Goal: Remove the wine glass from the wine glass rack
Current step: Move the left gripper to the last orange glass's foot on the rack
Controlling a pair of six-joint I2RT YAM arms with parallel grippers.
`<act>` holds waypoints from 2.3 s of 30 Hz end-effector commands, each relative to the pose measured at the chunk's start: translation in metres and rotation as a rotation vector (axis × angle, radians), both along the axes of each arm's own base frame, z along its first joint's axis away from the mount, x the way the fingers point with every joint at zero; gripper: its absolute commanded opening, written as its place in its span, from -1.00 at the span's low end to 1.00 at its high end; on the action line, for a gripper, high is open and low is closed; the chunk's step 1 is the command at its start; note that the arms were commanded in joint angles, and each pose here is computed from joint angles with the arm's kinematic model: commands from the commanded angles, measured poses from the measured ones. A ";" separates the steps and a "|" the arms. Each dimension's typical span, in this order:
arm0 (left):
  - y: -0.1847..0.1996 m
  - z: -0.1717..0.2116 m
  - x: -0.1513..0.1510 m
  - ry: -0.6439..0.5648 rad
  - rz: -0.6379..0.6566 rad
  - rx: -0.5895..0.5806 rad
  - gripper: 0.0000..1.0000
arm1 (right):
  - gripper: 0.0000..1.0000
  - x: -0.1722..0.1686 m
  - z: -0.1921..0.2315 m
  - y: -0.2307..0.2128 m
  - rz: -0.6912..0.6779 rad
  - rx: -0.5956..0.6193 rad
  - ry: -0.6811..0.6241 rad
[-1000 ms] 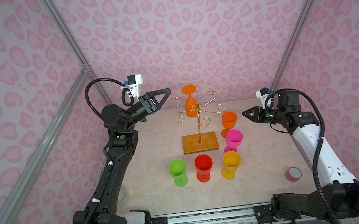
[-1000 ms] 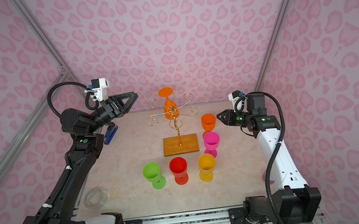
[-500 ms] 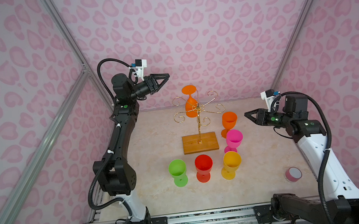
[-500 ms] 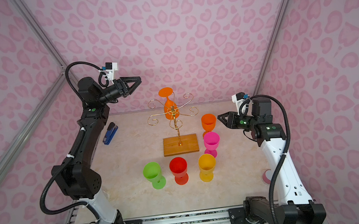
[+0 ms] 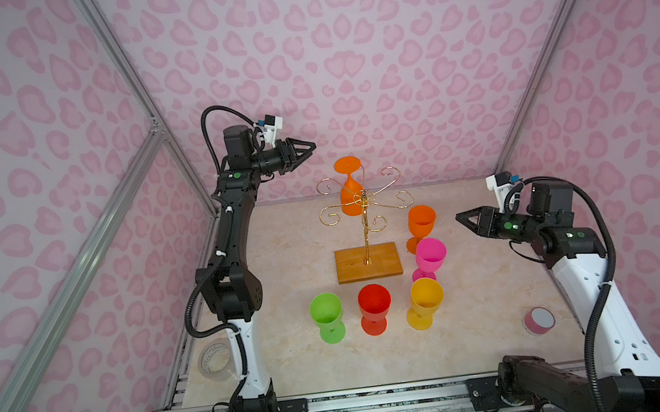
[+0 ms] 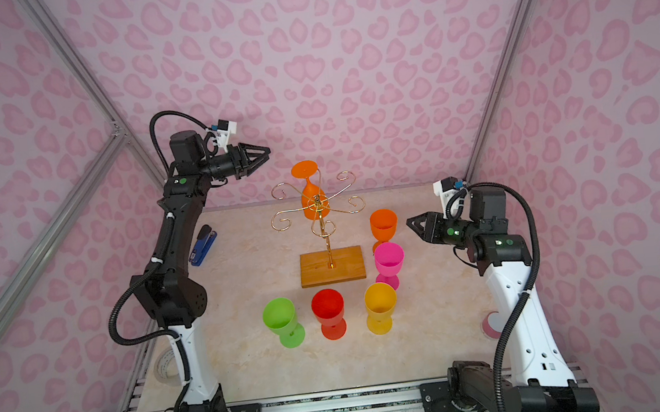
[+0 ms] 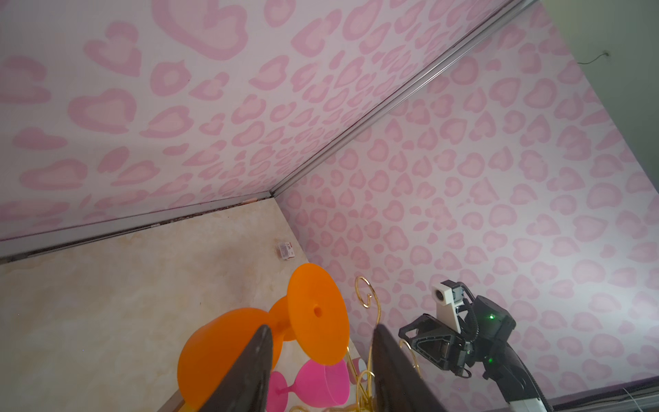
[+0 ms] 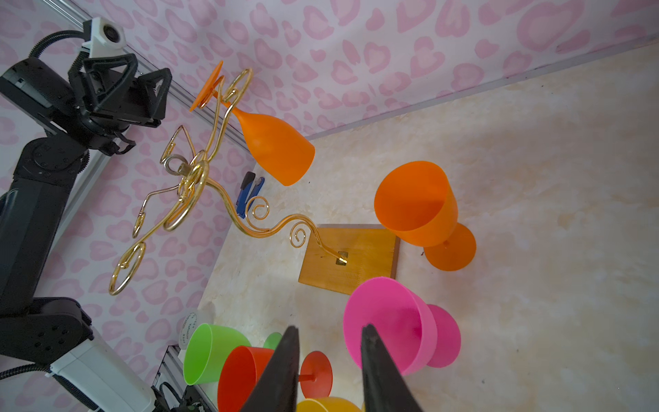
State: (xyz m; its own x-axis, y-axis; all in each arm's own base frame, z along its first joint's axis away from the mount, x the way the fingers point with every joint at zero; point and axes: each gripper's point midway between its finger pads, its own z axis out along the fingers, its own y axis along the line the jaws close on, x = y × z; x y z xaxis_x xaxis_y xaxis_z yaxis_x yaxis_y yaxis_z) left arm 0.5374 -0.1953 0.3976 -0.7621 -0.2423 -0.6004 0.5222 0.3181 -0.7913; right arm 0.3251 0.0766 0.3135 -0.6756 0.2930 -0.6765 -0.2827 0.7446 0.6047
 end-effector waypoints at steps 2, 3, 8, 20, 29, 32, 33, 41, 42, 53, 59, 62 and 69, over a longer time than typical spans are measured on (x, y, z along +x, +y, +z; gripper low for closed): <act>-0.014 -0.024 -0.004 0.002 -0.037 0.056 -0.03 | -0.38 -0.001 0.000 0.003 0.017 0.018 -0.002; -0.018 -0.026 -0.005 0.002 -0.045 0.059 -0.03 | -0.39 -0.001 0.001 0.003 0.019 0.021 -0.004; -0.036 -0.036 -0.009 0.012 -0.081 0.066 -0.03 | -0.39 -0.001 0.000 0.004 0.019 0.022 -0.001; -0.048 -0.050 -0.010 0.036 -0.097 0.085 -0.04 | -0.39 -0.001 -0.003 0.004 0.022 0.024 0.003; -0.053 -0.049 -0.015 0.042 -0.123 0.075 -0.13 | -0.39 0.004 -0.007 0.004 0.023 0.038 0.014; -0.054 -0.047 -0.016 0.037 -0.126 0.072 -0.17 | -0.39 0.005 -0.008 0.004 0.022 0.042 0.016; -0.055 -0.046 -0.016 0.036 -0.127 0.070 -0.18 | -0.39 0.005 -0.008 0.005 0.023 0.044 0.017; -0.058 -0.046 -0.017 0.045 -0.137 0.061 -0.25 | -0.39 0.005 -0.012 0.005 0.024 0.043 0.023; -0.058 -0.046 -0.017 0.047 -0.139 0.060 -0.25 | -0.39 0.004 -0.013 0.005 0.026 0.043 0.023; -0.060 -0.045 -0.017 0.048 -0.145 0.053 -0.40 | -0.40 0.005 -0.017 0.004 0.024 0.045 0.031; -0.061 -0.041 -0.019 0.043 -0.150 0.048 -0.47 | -0.40 0.005 -0.018 0.004 0.025 0.047 0.033; -0.061 -0.039 -0.020 0.045 -0.153 0.042 -0.53 | -0.40 0.005 -0.020 0.005 0.026 0.048 0.036; -0.062 -0.033 -0.022 0.044 -0.161 0.027 -0.67 | -0.39 0.006 -0.022 0.005 0.028 0.054 0.040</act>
State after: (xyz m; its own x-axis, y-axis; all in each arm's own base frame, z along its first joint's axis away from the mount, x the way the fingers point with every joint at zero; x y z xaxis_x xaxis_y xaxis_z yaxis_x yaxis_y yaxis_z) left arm 0.5178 -0.2555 0.3515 -0.8366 -0.1026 -0.5381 0.4938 0.2838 -0.8219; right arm 0.3290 0.0808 0.2918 -0.7105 0.3062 -0.6336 -0.2719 0.7109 0.6485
